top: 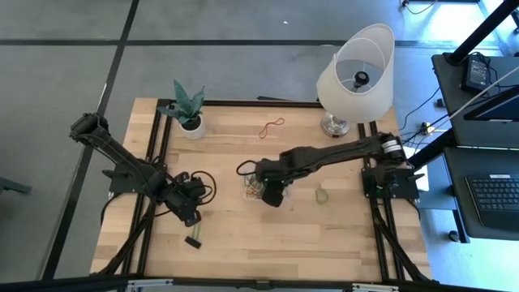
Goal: Pick and place rubber bands into bin
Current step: Put the green rubber band into the transparent bin
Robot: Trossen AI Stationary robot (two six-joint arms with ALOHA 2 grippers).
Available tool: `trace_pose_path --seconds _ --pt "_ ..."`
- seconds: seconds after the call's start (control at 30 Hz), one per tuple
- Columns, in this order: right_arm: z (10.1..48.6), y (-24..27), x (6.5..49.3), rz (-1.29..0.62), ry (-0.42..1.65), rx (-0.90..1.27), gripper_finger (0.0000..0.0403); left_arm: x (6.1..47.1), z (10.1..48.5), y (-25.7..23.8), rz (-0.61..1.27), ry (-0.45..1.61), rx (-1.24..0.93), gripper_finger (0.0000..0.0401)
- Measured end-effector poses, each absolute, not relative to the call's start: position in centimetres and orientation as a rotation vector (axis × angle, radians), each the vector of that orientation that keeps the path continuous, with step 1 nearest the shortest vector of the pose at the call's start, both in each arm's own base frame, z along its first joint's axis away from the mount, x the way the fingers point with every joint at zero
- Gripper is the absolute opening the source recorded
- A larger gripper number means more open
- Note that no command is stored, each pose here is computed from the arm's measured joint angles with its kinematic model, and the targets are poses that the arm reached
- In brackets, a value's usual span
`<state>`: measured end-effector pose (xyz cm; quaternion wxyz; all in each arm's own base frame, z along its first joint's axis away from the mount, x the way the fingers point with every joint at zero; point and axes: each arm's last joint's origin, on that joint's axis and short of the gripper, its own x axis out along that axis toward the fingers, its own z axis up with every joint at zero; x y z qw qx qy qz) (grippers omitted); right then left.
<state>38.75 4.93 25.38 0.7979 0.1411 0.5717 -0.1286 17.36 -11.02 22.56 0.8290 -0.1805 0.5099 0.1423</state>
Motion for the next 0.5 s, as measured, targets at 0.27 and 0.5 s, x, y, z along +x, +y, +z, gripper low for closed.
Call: trace_pose_path --seconds 0.27,0.5 --pt "29.5 5.1 34.0 -0.248 1.086 0.213 0.0088 17.7 22.5 -10.7 0.285 1.126 -0.468 0.0003" --pt "30.0 5.1 25.5 -0.31 0.949 0.329 0.0044 18.4 23.7 -11.2 0.265 1.073 -0.574 0.0003"
